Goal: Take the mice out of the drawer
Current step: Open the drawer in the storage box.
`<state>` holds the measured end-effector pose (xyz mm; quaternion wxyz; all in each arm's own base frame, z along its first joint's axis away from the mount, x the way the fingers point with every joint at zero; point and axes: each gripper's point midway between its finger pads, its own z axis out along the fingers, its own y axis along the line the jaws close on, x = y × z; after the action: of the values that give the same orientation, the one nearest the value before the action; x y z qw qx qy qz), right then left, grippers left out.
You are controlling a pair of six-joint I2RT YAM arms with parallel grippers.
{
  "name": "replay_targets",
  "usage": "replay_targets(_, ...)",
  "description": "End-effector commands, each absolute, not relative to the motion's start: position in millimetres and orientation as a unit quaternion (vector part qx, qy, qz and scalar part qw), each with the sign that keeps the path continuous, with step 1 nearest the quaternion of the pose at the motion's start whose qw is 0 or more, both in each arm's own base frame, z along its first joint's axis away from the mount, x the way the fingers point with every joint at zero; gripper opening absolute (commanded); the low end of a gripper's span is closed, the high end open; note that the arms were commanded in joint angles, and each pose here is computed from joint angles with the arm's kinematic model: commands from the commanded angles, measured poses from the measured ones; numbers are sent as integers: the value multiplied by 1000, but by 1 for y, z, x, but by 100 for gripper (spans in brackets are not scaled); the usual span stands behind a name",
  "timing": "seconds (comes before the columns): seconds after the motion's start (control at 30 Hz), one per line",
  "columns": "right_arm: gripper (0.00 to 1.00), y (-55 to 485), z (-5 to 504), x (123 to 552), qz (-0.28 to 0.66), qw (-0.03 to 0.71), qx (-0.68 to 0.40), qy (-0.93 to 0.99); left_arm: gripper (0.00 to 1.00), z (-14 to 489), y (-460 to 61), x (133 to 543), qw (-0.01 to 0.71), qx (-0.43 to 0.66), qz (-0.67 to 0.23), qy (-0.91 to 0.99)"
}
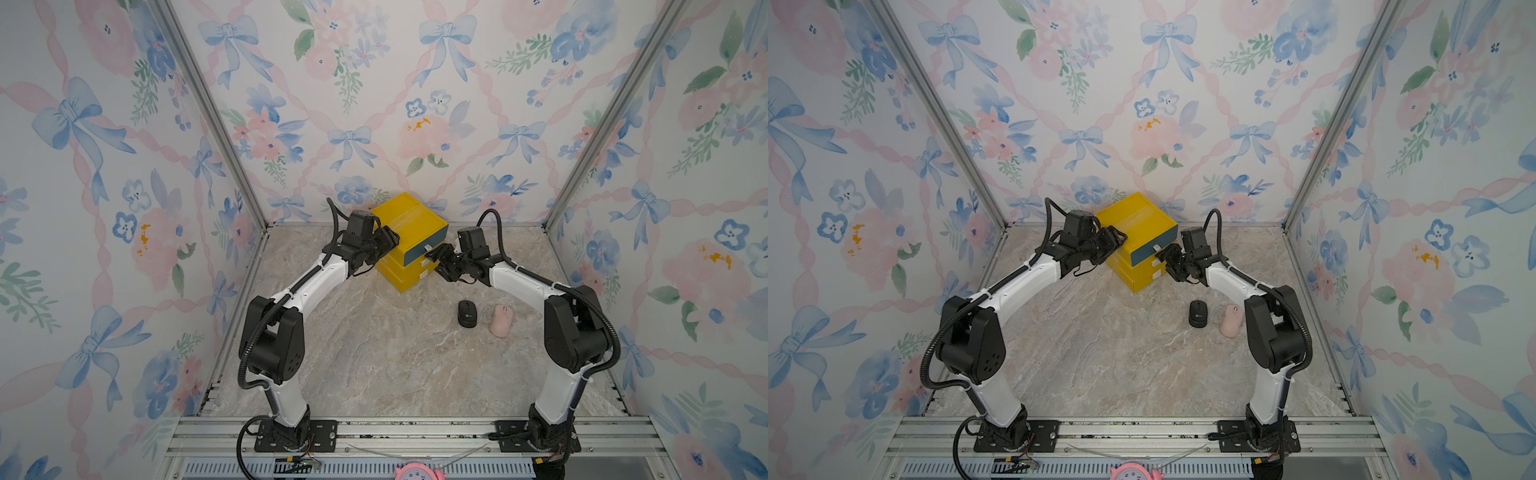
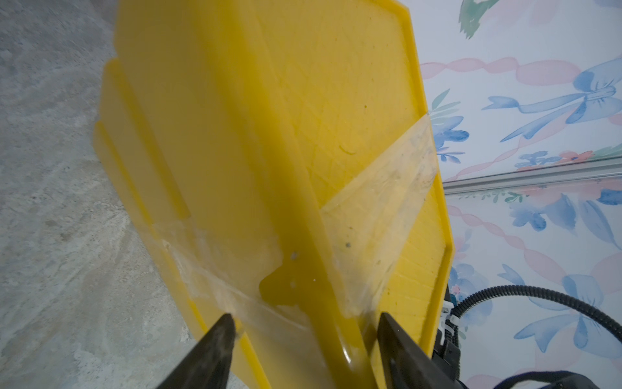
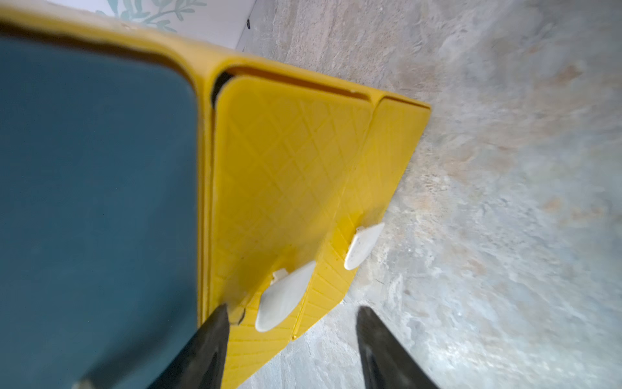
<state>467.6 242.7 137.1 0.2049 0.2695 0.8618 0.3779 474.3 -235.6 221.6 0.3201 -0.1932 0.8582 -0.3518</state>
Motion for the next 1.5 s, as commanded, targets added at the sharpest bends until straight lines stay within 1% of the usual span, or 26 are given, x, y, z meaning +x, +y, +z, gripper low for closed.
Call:
replay_targets(0.0, 61, 241, 110, 468, 352, 181, 282, 874, 68, 197, -233, 472, 298, -206, -329, 872)
replay_targets(0.13, 60, 233, 96, 462, 318, 173, 284, 888, 68, 194, -230, 471, 298, -211, -323, 873)
replay_targets(0.47, 57, 204, 86, 432, 238, 163, 278, 916, 68, 188, -221, 472, 305, -221, -298, 877)
replay_targets(0.7, 57, 180, 88, 406, 205, 169, 276, 924, 68, 186, -218, 473, 306, -225, -292, 878)
replay_targets(0.83, 57, 167, 91, 391, 201, 172, 285, 921, 68, 188, -221, 475, 306, -222, -297, 877)
replay_targets(0.97, 57, 157, 99, 378, 182, 181, 278, 926, 68, 189, -221, 476, 306, -220, -297, 877)
replay_targets(1.07, 58, 152, 117, 376, 197, 209, 274, 918, 68, 194, -224, 477, 308, -216, -302, 876)
replay_targets(1.17, 59, 149, 135, 371, 185, 221, 253, 924, 69, 200, -227, 478, 310, -208, -310, 874)
replay_targets(1.27, 61, 138, 148, 362, 181, 237, 256, 919, 69, 208, -227, 479, 317, -204, -314, 871)
replay_targets(1.4, 64, 137, 165, 364, 195, 239, 237, 921, 73, 223, -231, 479, 324, -191, -328, 867)
replay_targets(1.47, 64, 139, 191, 370, 196, 273, 204, 920, 74, 233, -233, 477, 327, -183, -338, 863)
